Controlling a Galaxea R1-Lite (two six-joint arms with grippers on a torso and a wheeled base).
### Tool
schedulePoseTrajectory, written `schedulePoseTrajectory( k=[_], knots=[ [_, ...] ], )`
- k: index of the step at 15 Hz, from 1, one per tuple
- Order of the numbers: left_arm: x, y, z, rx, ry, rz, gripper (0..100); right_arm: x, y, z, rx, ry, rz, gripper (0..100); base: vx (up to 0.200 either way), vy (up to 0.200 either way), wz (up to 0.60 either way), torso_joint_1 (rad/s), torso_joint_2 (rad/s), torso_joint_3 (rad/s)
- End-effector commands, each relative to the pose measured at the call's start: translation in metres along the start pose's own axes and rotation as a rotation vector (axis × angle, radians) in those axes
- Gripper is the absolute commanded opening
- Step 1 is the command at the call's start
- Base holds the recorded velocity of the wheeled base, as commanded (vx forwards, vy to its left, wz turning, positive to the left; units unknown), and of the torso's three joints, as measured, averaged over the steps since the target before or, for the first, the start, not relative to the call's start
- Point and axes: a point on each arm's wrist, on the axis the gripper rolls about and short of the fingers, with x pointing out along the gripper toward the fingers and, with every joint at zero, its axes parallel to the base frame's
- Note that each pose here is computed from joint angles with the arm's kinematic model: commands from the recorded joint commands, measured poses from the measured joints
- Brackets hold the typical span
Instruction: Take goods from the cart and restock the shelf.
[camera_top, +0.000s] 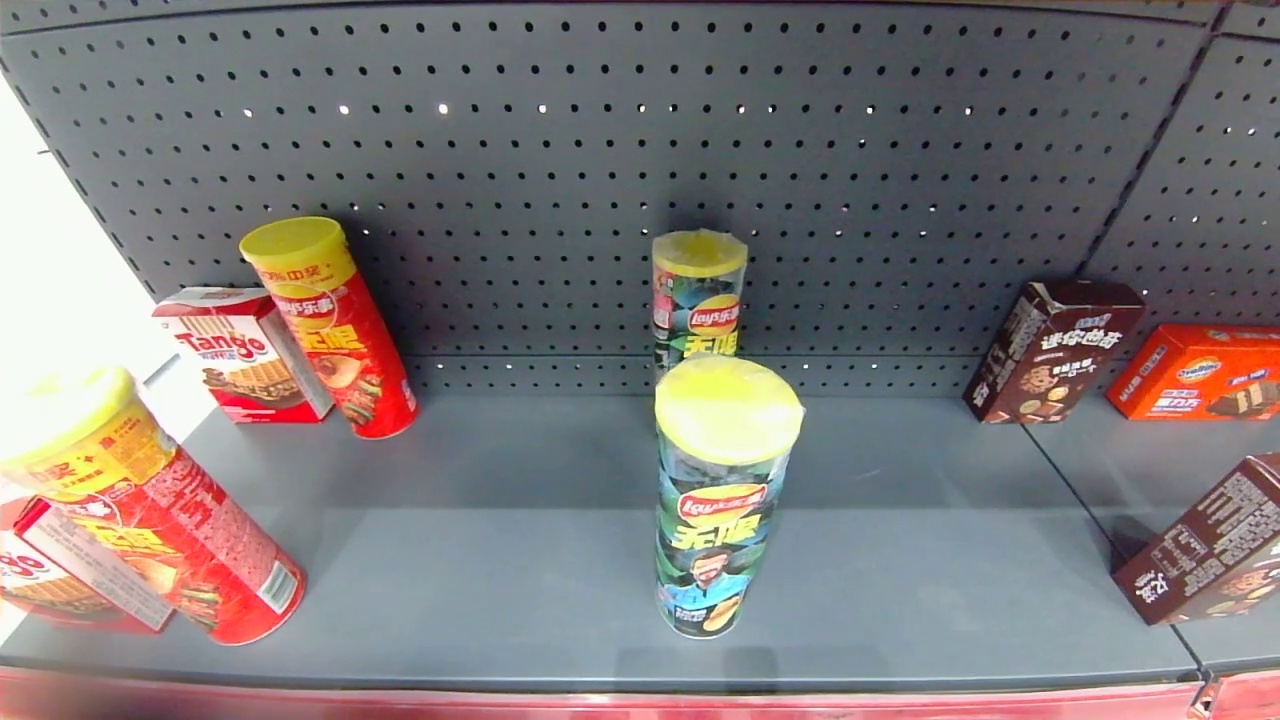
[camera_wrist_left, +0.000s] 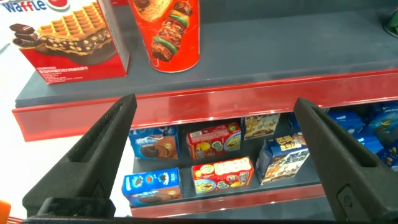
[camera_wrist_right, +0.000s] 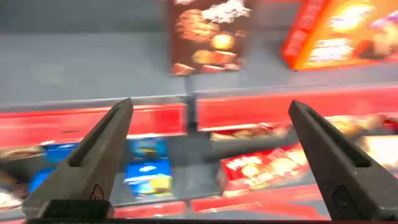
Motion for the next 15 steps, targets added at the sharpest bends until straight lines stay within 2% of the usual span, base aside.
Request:
schedulePoseTrajectory(
  k=[1, 15],
  knots=[
    [0.0001, 0.0000, 0.0001, 0.000, 0.001, -0.001, 100, -0.0034, 0.0001, -0.0074, 0.002, -0.003, 0.036, 100, 0.000, 0.000, 0.00, 0.000, 0.00, 0.000],
    [0.0001, -0.0001, -0.0001, 0.003, 0.002, -0.002, 100, -0.0034, 0.0003, -0.0065, 0.004, -0.012, 0.042, 100, 0.000, 0.000, 0.00, 0.000, 0.00, 0.000]
  ],
)
